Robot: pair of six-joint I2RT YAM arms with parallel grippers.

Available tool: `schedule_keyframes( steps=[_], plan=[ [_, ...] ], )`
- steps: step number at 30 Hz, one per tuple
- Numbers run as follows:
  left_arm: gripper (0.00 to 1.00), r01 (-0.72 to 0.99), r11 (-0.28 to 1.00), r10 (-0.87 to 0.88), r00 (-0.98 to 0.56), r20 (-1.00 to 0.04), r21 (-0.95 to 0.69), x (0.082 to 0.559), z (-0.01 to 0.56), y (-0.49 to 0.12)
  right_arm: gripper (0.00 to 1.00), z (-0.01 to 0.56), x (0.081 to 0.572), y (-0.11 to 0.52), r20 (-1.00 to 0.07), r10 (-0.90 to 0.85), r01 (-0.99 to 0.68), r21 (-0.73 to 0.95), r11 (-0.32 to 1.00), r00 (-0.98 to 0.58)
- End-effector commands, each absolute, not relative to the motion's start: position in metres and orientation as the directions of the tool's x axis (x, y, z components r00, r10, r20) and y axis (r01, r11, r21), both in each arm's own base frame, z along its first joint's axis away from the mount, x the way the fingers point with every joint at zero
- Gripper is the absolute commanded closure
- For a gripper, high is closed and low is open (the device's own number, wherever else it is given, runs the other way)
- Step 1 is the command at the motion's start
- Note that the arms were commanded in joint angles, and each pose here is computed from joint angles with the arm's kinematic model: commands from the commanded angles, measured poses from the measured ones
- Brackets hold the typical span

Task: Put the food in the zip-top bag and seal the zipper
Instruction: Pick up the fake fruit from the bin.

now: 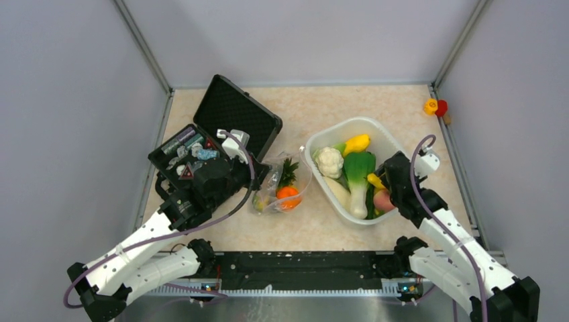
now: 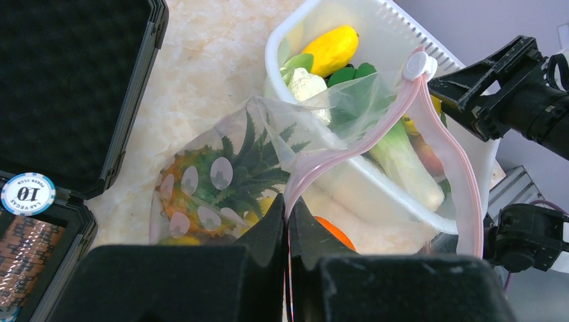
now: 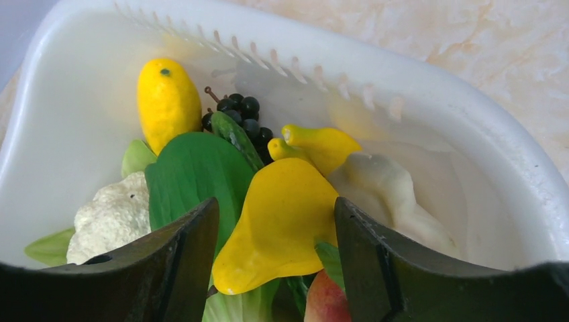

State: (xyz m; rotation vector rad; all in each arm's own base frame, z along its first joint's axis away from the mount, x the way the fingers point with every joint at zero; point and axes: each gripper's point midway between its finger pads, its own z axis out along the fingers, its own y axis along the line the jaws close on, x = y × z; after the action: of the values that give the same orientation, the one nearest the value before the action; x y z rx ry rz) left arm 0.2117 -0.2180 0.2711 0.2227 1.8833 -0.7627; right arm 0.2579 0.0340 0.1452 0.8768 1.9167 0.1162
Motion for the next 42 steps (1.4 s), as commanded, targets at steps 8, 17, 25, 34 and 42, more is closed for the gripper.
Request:
schedule_keyframes(
  steps=[8,17,25,34,42],
  plan=[
    [0.98,0.490,0.771,-0.217,-0.398,-0.891,-0.406,0.213,0.289,-0.217,0.30,0.136,0.267,0.041,-0.746,0.590,0.517,0.390,0.762,-0.308],
    [0.98,0.490,0.773,-0.218,-0.392,-0.894,-0.403,0.214,0.291,-0.216,0.34,0.130,0.270,0.039,-0.740,0.618,0.530,0.423,0.735,-0.266],
    [0.98,0.492,0.773,-0.212,-0.397,-0.893,-0.402,0.215,0.289,-0.218,0.28,0.133,0.275,0.053,-0.735,0.600,0.463,0.432,0.774,-0.315],
    [0.98,0.486,0.777,-0.215,-0.394,-0.894,-0.401,0.214,0.288,-0.215,0.34,0.123,0.281,0.065,-0.727,0.560,0.436,0.388,0.812,-0.398],
    [0.97,0.478,0.782,-0.219,-0.389,-0.895,-0.399,0.214,0.288,-0.213,0.55,0.155,0.277,0.065,-0.731,0.628,0.351,0.533,0.770,-0.267]
  ],
)
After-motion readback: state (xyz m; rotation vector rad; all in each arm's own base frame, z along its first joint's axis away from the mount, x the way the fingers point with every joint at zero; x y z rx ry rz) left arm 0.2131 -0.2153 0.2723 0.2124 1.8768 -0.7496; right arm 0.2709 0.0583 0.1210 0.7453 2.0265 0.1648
